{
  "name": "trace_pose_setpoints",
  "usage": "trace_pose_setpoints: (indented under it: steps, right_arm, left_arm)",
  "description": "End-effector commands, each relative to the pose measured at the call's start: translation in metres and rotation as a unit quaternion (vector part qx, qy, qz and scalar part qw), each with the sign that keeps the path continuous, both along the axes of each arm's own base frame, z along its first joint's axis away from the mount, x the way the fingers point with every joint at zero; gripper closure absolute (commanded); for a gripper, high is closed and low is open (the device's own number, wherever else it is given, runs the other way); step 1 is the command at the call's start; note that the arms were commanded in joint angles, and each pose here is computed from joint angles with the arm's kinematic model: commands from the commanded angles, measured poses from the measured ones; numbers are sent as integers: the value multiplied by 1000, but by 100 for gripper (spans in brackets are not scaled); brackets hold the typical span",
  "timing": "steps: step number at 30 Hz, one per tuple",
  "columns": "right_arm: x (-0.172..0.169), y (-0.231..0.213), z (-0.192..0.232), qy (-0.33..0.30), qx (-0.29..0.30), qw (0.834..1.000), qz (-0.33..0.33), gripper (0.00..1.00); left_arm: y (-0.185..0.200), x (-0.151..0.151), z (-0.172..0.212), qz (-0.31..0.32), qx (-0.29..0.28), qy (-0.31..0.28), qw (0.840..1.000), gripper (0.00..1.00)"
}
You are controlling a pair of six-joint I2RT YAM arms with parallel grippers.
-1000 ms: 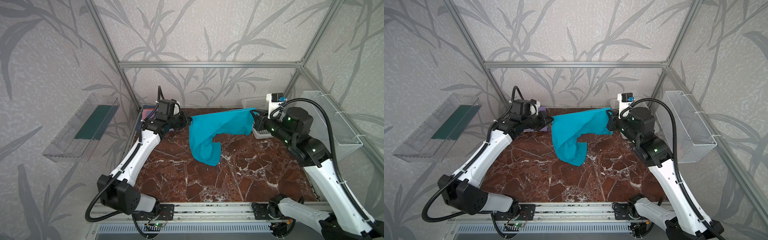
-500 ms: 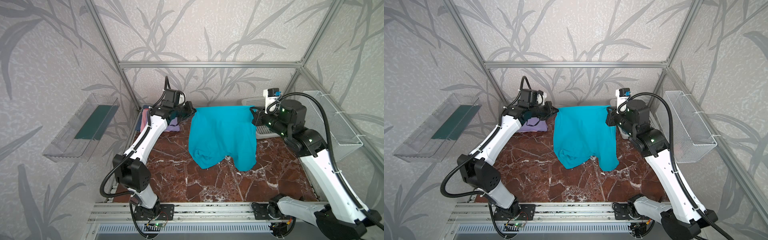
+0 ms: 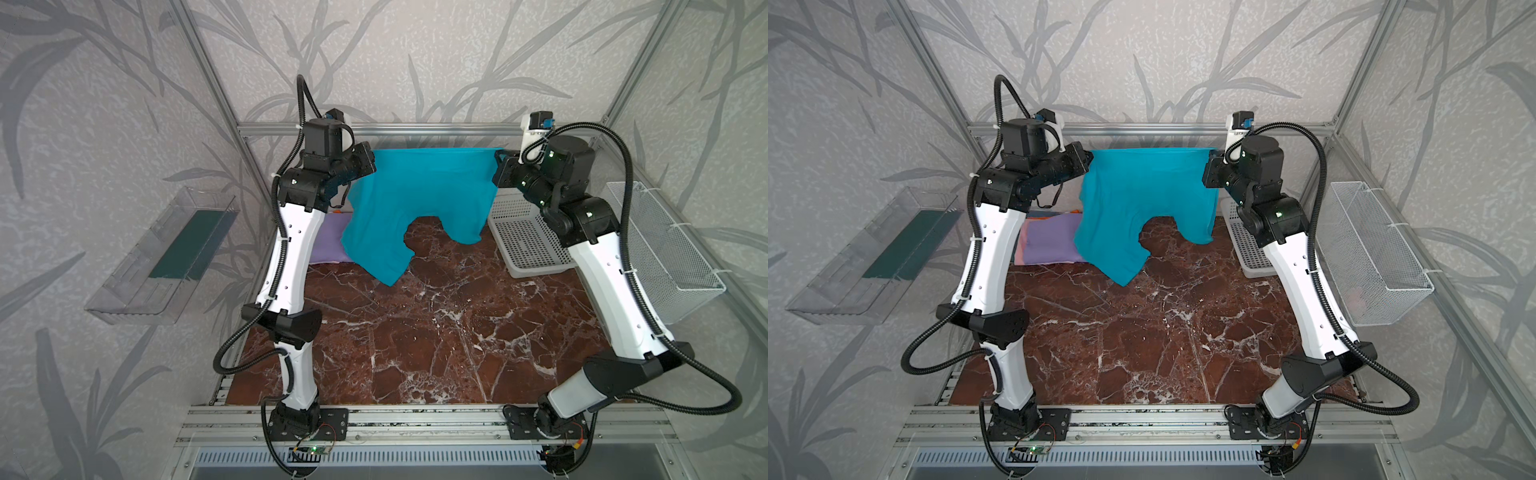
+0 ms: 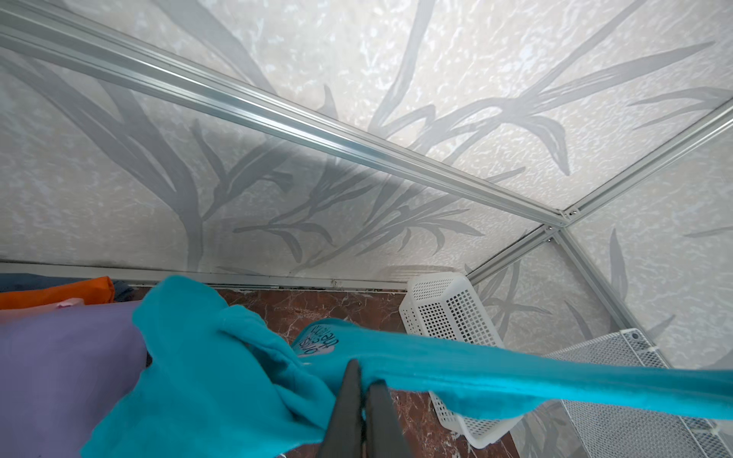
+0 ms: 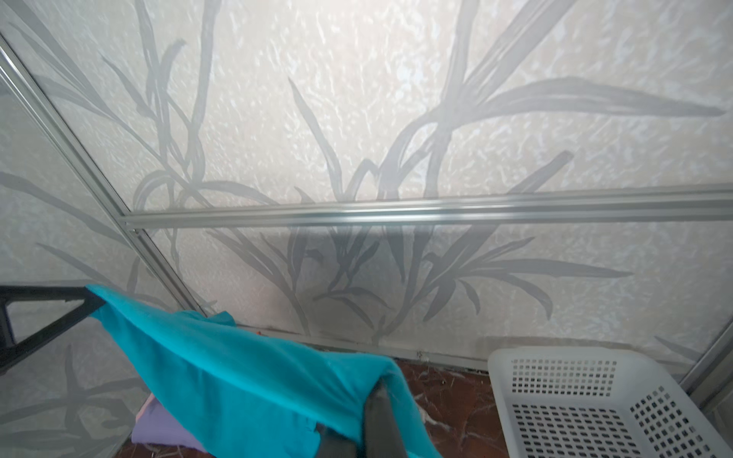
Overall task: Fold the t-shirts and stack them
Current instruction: 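Grasp another edge with the right gripper and stretch the shirt apart between both grippers, then lay the stretched teal t-shirt flat on the table with both grippers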
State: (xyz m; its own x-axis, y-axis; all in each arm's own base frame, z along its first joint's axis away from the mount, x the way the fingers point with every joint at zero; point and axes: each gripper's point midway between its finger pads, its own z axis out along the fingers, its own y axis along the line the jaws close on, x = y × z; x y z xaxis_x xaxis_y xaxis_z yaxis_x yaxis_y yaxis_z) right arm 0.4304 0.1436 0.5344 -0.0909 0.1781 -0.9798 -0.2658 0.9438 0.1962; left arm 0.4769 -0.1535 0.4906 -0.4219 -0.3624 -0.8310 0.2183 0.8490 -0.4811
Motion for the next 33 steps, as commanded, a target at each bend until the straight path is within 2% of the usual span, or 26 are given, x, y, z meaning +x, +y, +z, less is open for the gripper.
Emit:
trace_pose_setpoints:
  steps: [1,3,5,7,9,12,14,16,19,22,23,26,29,33]
  right_arm:
    - [-38,-34,50,-91,19,994,-50,100]
    - [-48,-42,26,-77,20,995,-63,100]
    - [-56,-48,-15,-43,22,996,-71,100]
    - [-63,-51,-70,9,28,997,-74,100]
    - [-72,-51,-141,86,39,993,-73,100]
    - [-92,-56,-238,194,39,976,-85,100]
    - [-108,-62,-286,256,31,961,-96,100]
    - [-123,-64,-319,298,23,949,-97,100]
    - [-141,-70,-348,332,24,937,-106,99]
    - [-144,-68,-350,331,30,938,-97,85]
    - [-143,-69,-348,329,27,939,-100,78]
    - [-141,-76,-333,315,7,942,-115,63]
    - [-139,-84,-316,293,-6,947,-129,56]
    - [-138,-86,-294,262,-12,956,-132,55]
  left_arm:
    - [24,-36,34,28,19,-50,998,100]
    - [13,-52,10,8,22,-29,999,100]
    - [-6,-67,-33,-19,32,4,999,100]
    - [-24,-83,-96,-37,51,59,996,100]
    - [-36,-103,-179,-44,58,147,986,100]
    - [-48,-145,-300,-51,39,287,956,100]
    - [-55,-177,-359,-60,28,365,928,100]
    - [-59,-207,-395,-68,49,414,906,100]
    - [-74,-237,-415,-120,109,447,880,100]
    - [-79,-251,-412,-177,192,458,850,92]
    - [-81,-248,-406,-189,212,452,846,86]
    - [-80,-223,-379,-191,259,406,855,66]
    - [-74,-181,-353,-138,297,355,876,40]
    - [-69,-134,-354,-85,312,343,882,33]
